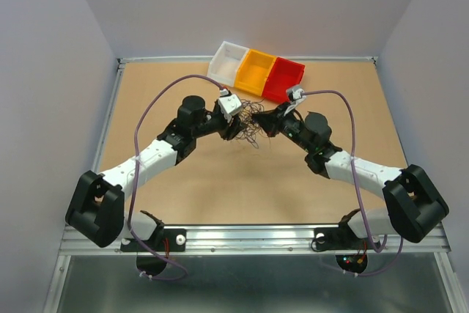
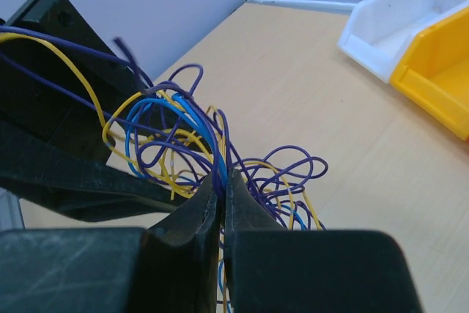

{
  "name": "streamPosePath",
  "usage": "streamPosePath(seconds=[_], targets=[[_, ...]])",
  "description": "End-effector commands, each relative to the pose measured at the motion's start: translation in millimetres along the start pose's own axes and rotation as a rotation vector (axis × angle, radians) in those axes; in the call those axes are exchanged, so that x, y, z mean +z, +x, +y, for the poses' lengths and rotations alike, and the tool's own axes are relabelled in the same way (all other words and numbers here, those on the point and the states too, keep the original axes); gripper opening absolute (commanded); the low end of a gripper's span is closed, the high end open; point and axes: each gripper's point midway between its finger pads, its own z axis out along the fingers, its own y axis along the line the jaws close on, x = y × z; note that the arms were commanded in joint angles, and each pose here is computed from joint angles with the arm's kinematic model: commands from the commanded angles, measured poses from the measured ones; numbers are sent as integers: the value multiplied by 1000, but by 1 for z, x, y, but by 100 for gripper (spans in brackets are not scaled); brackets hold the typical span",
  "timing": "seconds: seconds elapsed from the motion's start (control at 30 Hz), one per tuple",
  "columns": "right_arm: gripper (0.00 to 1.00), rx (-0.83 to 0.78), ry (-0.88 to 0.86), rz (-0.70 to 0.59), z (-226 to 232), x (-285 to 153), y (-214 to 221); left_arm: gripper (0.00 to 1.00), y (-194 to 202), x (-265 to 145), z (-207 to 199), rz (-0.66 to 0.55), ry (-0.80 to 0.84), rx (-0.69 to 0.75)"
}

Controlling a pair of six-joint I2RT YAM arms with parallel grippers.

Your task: Untangle the cables

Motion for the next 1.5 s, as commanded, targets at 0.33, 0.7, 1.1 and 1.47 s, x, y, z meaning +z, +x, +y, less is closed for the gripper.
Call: streamPosePath(seconds=[0.33, 0.7, 1.1, 1.47], targets=[[1, 39, 188, -136, -26, -13, -21, 0, -43, -10, 35, -116, -140, -2], [4, 34, 876, -266, -128, -122, -16, 0, -41, -66, 115, -124, -466, -131], [42, 38, 1140, -368, -149, -197, -21, 0, -26, -63, 133, -55, -534, -145], [100, -147, 384, -129, -57, -96, -6, 0, -29, -25, 66, -17, -189, -42]])
